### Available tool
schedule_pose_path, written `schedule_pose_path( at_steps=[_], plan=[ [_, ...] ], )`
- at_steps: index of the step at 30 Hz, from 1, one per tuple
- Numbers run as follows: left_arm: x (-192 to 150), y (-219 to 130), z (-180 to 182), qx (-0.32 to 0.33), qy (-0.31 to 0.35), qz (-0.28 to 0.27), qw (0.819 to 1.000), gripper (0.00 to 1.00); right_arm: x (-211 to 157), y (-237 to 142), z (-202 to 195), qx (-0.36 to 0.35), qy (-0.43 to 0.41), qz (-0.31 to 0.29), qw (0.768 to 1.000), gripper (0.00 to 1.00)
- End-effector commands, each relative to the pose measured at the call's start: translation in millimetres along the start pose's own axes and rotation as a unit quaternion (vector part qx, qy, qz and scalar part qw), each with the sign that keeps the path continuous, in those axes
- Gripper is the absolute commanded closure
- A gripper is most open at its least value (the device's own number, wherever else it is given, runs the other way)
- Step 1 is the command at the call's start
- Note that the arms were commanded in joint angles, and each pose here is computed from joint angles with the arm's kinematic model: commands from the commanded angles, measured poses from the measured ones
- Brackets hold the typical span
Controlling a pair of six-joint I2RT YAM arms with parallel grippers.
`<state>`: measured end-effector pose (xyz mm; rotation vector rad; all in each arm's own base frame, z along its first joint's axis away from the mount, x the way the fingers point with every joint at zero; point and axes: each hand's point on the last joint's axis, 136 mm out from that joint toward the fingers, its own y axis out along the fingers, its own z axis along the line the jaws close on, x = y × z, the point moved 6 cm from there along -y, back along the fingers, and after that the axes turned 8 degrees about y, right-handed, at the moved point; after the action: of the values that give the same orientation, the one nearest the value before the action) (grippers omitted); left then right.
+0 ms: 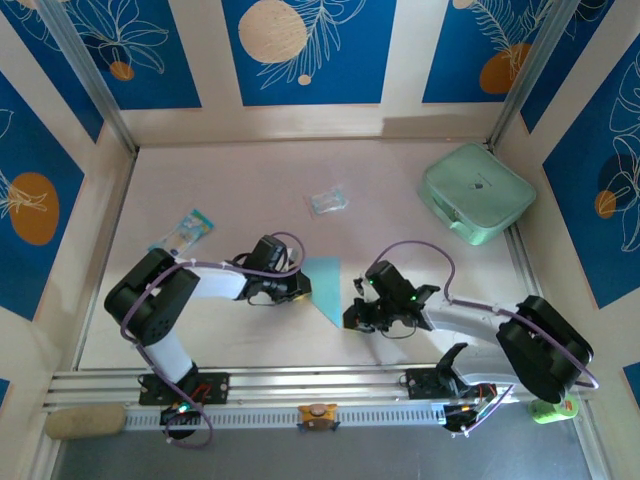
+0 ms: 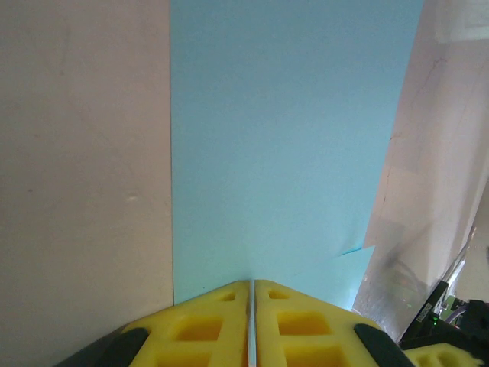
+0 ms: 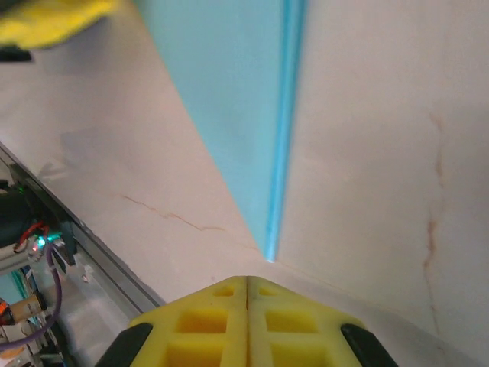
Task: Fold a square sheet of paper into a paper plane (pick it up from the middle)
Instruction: Third fold the triangle at the center of the table, then fourth fold the wing at the center of the table.
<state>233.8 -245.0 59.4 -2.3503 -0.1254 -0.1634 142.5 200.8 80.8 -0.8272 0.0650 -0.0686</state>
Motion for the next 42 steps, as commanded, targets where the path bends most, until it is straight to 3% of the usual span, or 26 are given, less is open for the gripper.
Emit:
schedule_pose_path(
  at_steps=[1, 9, 17, 23, 40, 42],
  plan=[
    [-13.9, -2.7, 20.7, 0.035, -0.056, 0.001, 0.998, 0.9, 13.1, -6.3, 8.1, -0.017, -0.003, -0.024, 1.0, 0.88],
    [-20.5, -20.9, 0.8, 0.041, -0.07, -0.073, 0.994, 0.85, 34.5, -5.3, 9.7, -0.083, 0.021, -0.063, 0.994, 0.76],
    [-14.8, -58.9, -8.4, 0.059, -0.013, -0.127, 0.99, 0.59, 39.9, 2.9, 23.7, -0.059, 0.009, -0.062, 0.996, 0.61],
    [-9.5, -69.1, -1.5, 0.058, 0.0, -0.114, 0.992, 0.54, 47.7, 10.7, 32.5, -0.041, -0.006, -0.053, 0.998, 0.61],
    [-3.4, -60.4, 6.7, 0.045, -0.02, -0.085, 0.995, 0.52, 65.5, 20.8, 35.2, -0.011, -0.021, -0.027, 0.999, 0.81],
    [-3.1, -59.8, 7.3, 0.046, -0.021, -0.083, 0.995, 0.52, 65.8, 18.9, 33.7, -0.011, -0.019, -0.026, 0.999, 0.8]
  ],
)
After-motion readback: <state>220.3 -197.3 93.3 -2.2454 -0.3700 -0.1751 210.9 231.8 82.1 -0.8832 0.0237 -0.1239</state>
